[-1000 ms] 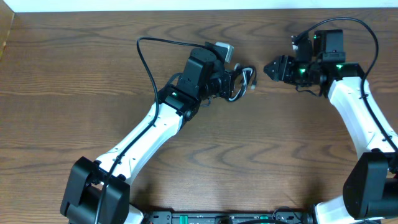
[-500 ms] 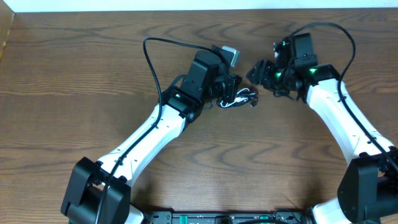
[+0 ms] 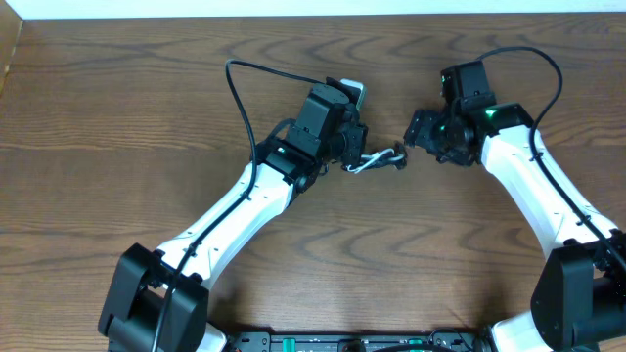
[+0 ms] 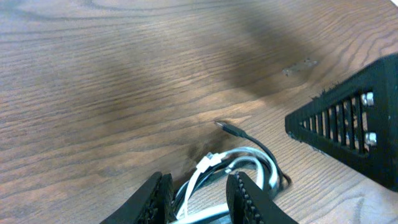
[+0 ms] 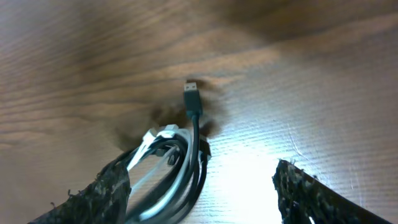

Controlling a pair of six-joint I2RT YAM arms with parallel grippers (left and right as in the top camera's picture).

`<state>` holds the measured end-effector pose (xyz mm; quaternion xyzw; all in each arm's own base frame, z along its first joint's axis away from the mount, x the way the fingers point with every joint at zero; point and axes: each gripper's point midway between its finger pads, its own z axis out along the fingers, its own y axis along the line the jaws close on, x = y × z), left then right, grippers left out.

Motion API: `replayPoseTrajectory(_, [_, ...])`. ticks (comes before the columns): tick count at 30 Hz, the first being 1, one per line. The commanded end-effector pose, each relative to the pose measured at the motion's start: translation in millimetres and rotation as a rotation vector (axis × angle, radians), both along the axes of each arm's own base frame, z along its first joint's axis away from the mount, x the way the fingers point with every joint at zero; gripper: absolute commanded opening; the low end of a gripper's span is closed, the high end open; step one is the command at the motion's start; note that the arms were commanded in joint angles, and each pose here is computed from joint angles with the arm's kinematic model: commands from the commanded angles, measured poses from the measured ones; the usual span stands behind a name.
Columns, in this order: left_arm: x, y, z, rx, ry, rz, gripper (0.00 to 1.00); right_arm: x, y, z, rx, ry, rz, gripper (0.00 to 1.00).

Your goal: Untangle cables

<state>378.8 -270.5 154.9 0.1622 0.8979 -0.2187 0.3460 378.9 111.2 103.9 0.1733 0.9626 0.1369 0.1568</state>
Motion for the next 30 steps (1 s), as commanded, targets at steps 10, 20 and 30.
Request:
replayPoseTrajectory(10, [-2.6,8.2,-19.0,0.068,0.030,0.001,0.35,-38.4,3.8,-58.6,0.017,0.107,-0.056,0.73])
replayPoseTrajectory(20, [-0.1,27.1,-27.7,0.155,0.033,0.072,0.43,-71.6,22.9,-74.3,-0.027,0.174,0.087,0.65])
replayPoseTrajectory(30, [-11.3,33.1,-38.2,0.189,0.090,0.064,0.43,-80.9,24.0,-90.8,-0.120,0.142,0.113,0.56])
